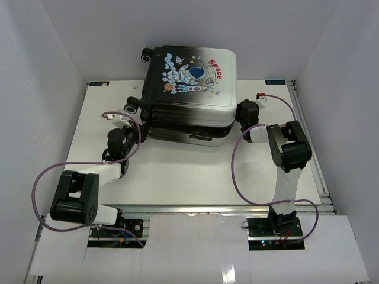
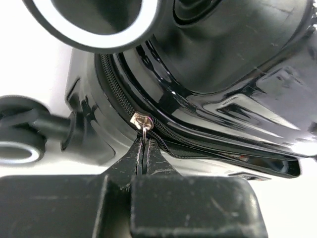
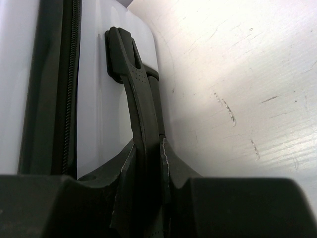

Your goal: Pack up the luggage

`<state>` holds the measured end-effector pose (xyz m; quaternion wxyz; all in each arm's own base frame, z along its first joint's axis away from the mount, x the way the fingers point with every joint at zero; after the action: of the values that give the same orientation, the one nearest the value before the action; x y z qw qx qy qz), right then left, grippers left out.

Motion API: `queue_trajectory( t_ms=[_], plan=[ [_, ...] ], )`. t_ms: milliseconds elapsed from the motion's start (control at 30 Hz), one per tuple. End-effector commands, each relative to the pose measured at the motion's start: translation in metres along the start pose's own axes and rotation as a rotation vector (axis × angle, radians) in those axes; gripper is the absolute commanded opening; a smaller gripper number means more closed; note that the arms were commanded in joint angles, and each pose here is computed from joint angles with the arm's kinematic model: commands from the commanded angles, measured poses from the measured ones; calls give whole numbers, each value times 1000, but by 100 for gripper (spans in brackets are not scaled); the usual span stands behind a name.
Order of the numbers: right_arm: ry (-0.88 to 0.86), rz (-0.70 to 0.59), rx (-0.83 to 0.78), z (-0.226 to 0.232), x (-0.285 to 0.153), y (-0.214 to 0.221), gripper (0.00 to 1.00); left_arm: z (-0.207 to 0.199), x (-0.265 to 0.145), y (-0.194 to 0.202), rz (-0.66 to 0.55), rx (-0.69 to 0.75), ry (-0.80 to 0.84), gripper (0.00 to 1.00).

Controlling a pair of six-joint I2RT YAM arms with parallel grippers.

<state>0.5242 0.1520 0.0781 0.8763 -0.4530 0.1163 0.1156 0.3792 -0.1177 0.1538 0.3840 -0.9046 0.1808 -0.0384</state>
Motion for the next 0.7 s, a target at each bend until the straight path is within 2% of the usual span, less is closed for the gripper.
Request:
queue_trajectory(
  t_ms=[0,100,167,400,567,667],
  plan=[
    [-241,370,-76,95,-50,132,8,-92,-28,41,303,60,204,0],
    [-212,362,-101,92,-47,129,8,-80,-32,28,262,98,94,0],
    [-213,363,-108,95,-47,130,8,-80,-32,27,258,101,93,0],
    [-217,354,-187,105,-48,131,8,-97,-24,48,341,79,195,0],
    [-172,335,-266,98,-45,133,8,-133,-31,42,341,78,371,0],
    [-150,341,-325,94,-39,135,8,-149,-35,38,367,96,406,0]
  ],
)
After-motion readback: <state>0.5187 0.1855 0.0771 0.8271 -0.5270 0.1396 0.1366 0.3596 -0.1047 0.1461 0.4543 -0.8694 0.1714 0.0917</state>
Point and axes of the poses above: each gripper's point midway between its finger pads, its own x axis out along the fingers, its own z axis along the line the jaws close on, y = z × x, the point moved 1 cm from there along -x, back along the fingers, and after that the axes turned 9 degrees about -x, right-handed, at the moved point
